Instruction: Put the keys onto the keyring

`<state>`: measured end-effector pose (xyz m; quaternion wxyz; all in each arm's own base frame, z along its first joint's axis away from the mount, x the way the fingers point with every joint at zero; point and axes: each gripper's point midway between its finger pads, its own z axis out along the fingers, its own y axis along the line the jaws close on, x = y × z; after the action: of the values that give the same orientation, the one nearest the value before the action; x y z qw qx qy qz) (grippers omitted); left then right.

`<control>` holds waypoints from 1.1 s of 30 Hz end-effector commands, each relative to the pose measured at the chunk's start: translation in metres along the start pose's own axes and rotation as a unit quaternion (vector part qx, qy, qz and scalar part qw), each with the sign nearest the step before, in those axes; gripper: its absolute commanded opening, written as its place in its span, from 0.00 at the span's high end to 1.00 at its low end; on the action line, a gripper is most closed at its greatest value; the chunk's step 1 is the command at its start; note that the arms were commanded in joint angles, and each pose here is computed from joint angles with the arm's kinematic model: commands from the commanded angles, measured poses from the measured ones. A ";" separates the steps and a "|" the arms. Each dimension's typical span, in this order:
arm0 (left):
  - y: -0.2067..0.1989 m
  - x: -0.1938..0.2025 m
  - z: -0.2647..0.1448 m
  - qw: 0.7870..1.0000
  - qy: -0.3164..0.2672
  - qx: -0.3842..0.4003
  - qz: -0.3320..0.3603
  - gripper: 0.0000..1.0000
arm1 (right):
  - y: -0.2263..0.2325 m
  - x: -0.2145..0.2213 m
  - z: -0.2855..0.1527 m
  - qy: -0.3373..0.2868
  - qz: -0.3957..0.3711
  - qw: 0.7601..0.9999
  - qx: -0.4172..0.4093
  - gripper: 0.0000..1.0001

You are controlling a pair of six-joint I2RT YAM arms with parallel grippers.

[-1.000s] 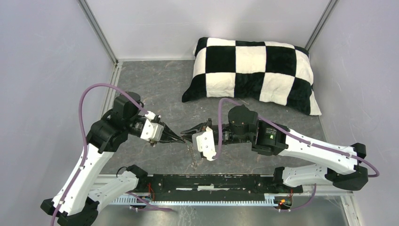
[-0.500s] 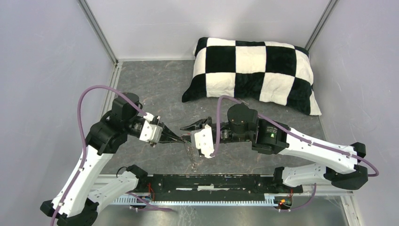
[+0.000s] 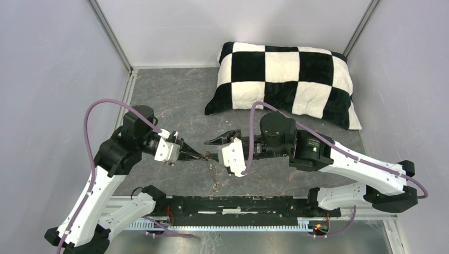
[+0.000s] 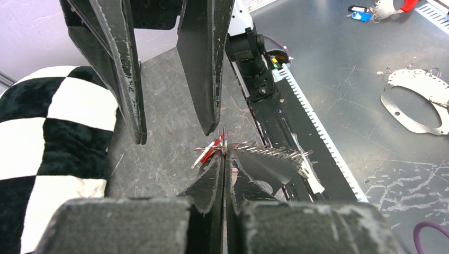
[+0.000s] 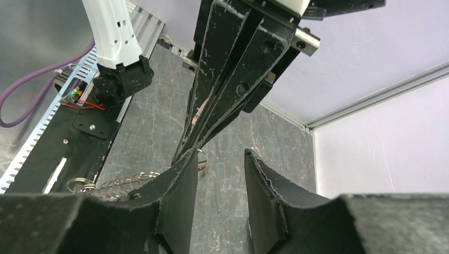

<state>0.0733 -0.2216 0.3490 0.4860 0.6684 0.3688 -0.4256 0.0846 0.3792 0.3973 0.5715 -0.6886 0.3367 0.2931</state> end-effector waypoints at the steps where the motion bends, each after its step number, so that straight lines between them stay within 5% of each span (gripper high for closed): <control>1: -0.002 -0.011 0.001 1.000 -0.020 0.009 0.017 0.98 | -0.007 -0.017 0.000 -0.017 0.002 1.000 0.000 0.56; 9: -0.003 -0.013 0.000 1.000 -0.022 0.009 0.018 0.98 | -0.022 -0.015 -0.007 0.002 0.002 0.999 0.036 0.54; 14: -0.002 -0.012 0.000 1.000 -0.018 0.006 0.016 0.98 | -0.037 -0.030 -0.030 -0.009 0.019 0.996 0.082 0.35; 18: 0.005 -0.011 0.000 1.000 -0.018 -0.012 0.006 0.98 | -0.034 -0.034 -0.038 -0.013 0.037 0.996 0.080 0.30; 27: 0.041 -0.024 -0.006 0.991 -0.042 -0.124 0.000 0.98 | -0.018 -0.018 -0.031 0.022 0.087 0.995 0.049 0.34; 33: 0.044 -0.025 -0.007 0.990 -0.041 -0.133 -0.011 0.98 | -0.021 -0.011 -0.020 0.048 0.097 0.993 0.043 0.46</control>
<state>0.1008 -0.2273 0.3693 0.5579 0.5975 0.4098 -0.4047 0.0927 0.3613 0.4099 0.5514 -0.6524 0.4263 0.2978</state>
